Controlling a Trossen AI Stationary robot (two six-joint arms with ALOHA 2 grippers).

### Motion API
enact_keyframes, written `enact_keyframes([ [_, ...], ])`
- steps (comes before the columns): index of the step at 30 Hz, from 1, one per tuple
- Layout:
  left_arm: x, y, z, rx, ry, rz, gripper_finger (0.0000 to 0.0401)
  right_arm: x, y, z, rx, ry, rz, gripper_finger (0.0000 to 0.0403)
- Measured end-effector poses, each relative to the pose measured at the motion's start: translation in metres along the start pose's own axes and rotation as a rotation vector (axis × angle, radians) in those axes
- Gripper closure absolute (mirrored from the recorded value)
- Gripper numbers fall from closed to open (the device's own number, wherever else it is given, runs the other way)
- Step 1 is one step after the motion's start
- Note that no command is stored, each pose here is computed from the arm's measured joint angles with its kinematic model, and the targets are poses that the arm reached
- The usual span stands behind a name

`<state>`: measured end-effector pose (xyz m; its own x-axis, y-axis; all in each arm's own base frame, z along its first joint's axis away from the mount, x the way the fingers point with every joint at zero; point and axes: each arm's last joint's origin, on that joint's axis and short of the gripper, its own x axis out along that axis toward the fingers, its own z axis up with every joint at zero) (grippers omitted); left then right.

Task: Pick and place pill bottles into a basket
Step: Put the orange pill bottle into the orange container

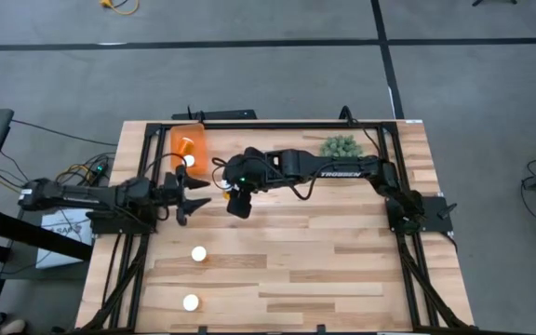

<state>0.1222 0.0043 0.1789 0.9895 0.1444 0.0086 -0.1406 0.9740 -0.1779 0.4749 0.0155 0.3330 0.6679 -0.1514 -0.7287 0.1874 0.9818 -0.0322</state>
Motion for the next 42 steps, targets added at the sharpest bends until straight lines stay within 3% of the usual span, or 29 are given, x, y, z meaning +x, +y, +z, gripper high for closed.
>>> enact_keyframes([
  [5,0.009,-0.002,0.003,-0.007,-0.042,0.005,0.0121,0.000,0.000,0.000,-0.011,0.000,0.000,0.0196],
  [13,0.025,-0.004,0.002,0.000,-0.053,0.006,0.0115,0.000,0.001,0.001,-0.024,-0.012,0.013,0.0215],
  [19,0.047,-0.010,0.017,0.078,-0.011,-0.009,0.0115,0.000,0.001,0.001,-0.026,-0.012,0.028,0.0199],
  [27,0.072,-0.014,0.017,0.152,0.124,-0.001,0.0115,0.000,0.001,0.001,-0.043,-0.011,0.029,0.0213],
  [42,0.062,-0.015,0.036,0.153,0.035,0.005,0.0115,0.000,0.001,0.000,-0.046,0.005,0.026,0.0210],
])
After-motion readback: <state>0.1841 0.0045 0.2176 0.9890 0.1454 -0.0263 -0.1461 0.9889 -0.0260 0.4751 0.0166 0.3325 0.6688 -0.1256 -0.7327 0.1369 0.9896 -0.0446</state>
